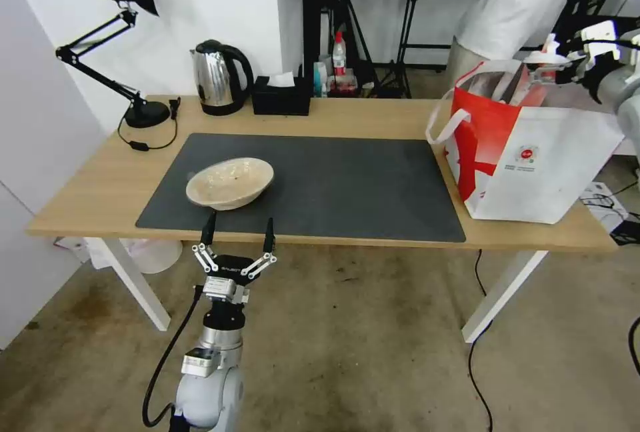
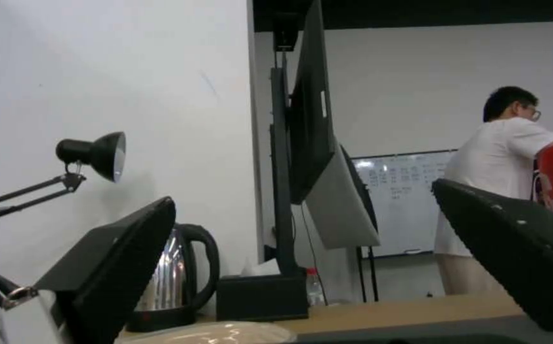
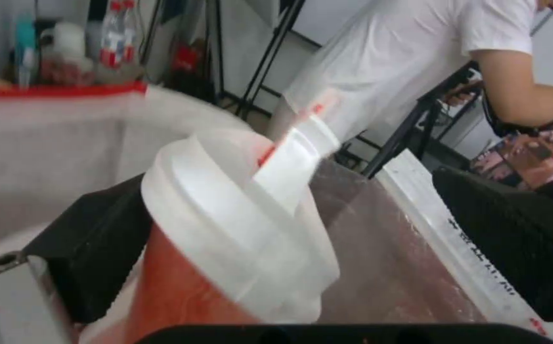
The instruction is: Pick up the trash from the table and place it into the takeout bag.
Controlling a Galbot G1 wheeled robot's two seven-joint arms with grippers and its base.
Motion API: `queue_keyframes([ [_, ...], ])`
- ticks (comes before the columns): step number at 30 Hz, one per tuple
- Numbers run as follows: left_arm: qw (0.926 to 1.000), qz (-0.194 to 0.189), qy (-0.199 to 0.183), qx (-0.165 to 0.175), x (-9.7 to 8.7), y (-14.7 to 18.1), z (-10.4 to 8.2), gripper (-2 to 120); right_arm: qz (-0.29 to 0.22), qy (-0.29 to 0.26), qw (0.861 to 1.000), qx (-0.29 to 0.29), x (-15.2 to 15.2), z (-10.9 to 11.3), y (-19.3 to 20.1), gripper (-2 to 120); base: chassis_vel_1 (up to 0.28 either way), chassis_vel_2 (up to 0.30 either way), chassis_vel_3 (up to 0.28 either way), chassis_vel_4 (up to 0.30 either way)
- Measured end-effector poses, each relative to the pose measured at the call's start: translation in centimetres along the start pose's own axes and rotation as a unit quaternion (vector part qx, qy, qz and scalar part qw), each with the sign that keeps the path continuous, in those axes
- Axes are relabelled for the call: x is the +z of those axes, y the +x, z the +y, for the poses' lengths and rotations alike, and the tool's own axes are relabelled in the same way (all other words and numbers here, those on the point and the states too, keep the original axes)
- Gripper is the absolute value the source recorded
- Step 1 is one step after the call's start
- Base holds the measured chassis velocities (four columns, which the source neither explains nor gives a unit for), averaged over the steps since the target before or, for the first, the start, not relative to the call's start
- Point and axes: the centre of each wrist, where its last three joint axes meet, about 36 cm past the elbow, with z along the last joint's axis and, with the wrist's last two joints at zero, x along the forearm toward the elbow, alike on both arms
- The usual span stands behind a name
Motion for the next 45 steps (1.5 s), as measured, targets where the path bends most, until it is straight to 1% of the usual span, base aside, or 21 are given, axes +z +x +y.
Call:
queue_keyframes([
  [1, 1.0, 0.0, 0.0, 0.0, 0.0, 0.0, 0.0, 100, 0.005, 0.017, 1.0, -0.007, 0.1, -0.5, 0.1, 100, 0.0, 0.0, 0.0, 0.0],
  [5, 1.0, -0.001, 0.001, 0.0, -0.2, 0.1, -0.1, 100, 0.012, 0.036, 0.999, -0.026, 0.2, -1.3, 0.4, 100, 0.0, 0.0, 0.0, 0.0],
  [8, 1.0, -0.003, -0.001, 0.0, -0.4, 0.0, 0.0, 100, 0.007, 0.03, 0.999, -0.037, 0.2, -1.5, 1.0, 100, 0.0, 0.0, 0.0, 0.0],
  [9, 1.0, -0.004, -0.002, -0.001, -0.5, 0.0, 0.1, 100, -0.004, -0.005, 0.999, -0.035, 0.3, -1.3, 1.3, 100, 0.0, 0.0, 0.0, 0.0],
  [10, 1.0, -0.004, -0.002, -0.001, -0.6, 0.0, 0.0, 100, -0.012, -0.058, 0.997, -0.038, 0.5, -0.8, 1.5, 100, 0.0, 0.0, 0.0, 0.0],
  [11, 1.0, -0.004, -0.002, -0.001, -0.6, 0.0, 0.0, 100, -0.012, -0.058, 0.997, -0.038, 0.5, -0.8, 1.5, 100, 0.0, 0.0, 0.0, 0.0],
  [12, 1.0, -0.005, -0.001, 0.0, -0.7, 0.0, 0.0, 100, -0.013, -0.097, 0.994, -0.04, 0.8, -0.5, 1.6, 100, 0.0, 0.0, 0.0, 0.0],
  [14, 1.0, -0.005, 0.0, 0.0, -0.8, 0.0, -0.1, 100, -0.011, -0.151, 0.987, -0.047, 1.0, -0.1, 1.9, 100, 0.0, 0.0, 0.0, 0.0],
  [15, 1.0, -0.005, 0.0, 0.0, -0.8, 0.0, -0.1, 100, -0.011, -0.151, 0.987, -0.047, 1.0, -0.1, 1.9, 100, 0.0, 0.0, 0.0, 0.0],
  [16, 1.0, -0.005, -0.001, 0.0, -0.8, 0.1, -0.1, 100, -0.009, -0.178, 0.982, -0.056, 1.0, 0.1, 2.0, 100, 0.0, 0.0, 0.0, 0.0],
  [18, 1.0, -0.004, -0.001, 0.001, -1.0, 0.2, -0.1, 100, 0.0, -0.239, 0.968, -0.077, 1.1, 0.5, 2.6, 100, 0.0, 0.0, 0.0, 0.0],
  [19, 1.0, -0.004, -0.001, 0.001, -1.0, 0.2, -0.1, 100, 0.0, -0.239, 0.968, -0.077, 1.1, 0.5, 2.6, 100, 0.0, 0.0, 0.0, 0.0],
  [21, 1.0, -0.006, -0.001, 0.002, -1.2, 0.1, -0.2, 100, 0.018, -0.3, 0.949, -0.095, 1.2, 1.2, 3.2, 100, 0.0, 0.0, 0.0, 0.0],
  [22, 1.0, -0.006, -0.001, 0.002, -1.2, 0.1, -0.2, 100, 0.018, -0.3, 0.949, -0.095, 1.2, 1.2, 3.2, 100, 0.0, 0.0, 0.0, 0.0],
  [23, 1.0, -0.007, -0.001, 0.002, -1.4, 0.1, -0.2, 100, 0.024, -0.32, 0.941, -0.105, 1.3, 1.5, 3.6, 100, 0.0, 0.0, 0.0, 0.0],
  [26, 0.9999, -0.013, -0.006, 0.002, -1.8, -0.1, 0.0, 100, 0.041, -0.352, 0.928, -0.116, 1.5, 2.2, 4.2, 100, 0.0, 0.0, 0.0, 0.0],
  [27, 0.9999, -0.013, -0.006, 0.002, -1.8, -0.1, 0.0, 100, 0.041, -0.352, 0.928, -0.116, 1.5, 2.2, 4.2, 100, 0.0, 0.0, 0.0, 0.0],
  [31, 0.9998, -0.018, -0.013, 0.003, -2.3, -0.3, 0.3, 100, 0.061, -0.38, 0.917, -0.108, 1.2, 2.5, 4.7, 100, 0.0, 0.0, 0.0, 0.0],
  [33, 0.9997, -0.018, -0.014, 0.003, -2.4, -0.3, 0.3, 100, 0.063, -0.383, 0.915, -0.107, 1.1, 2.6, 4.9, 100, 0.0, 0.0, 0.0, 0.0],
  [38, 0.9997, -0.019, -0.015, 0.004, -2.7, -0.2, 0.3, 100, 0.064, -0.381, 0.916, -0.102, 1.1, 2.5, 5.3, 100, 0.0, 0.0, 0.0, 0.0],
  [45, 0.9997, -0.018, -0.017, 0.006, -3.0, 0.0, 0.3, 100, 0.051, -0.367, 0.924, -0.09, 0.5, 1.7, 5.8, 100, 0.0, 0.0, 0.0, 0.0],
])
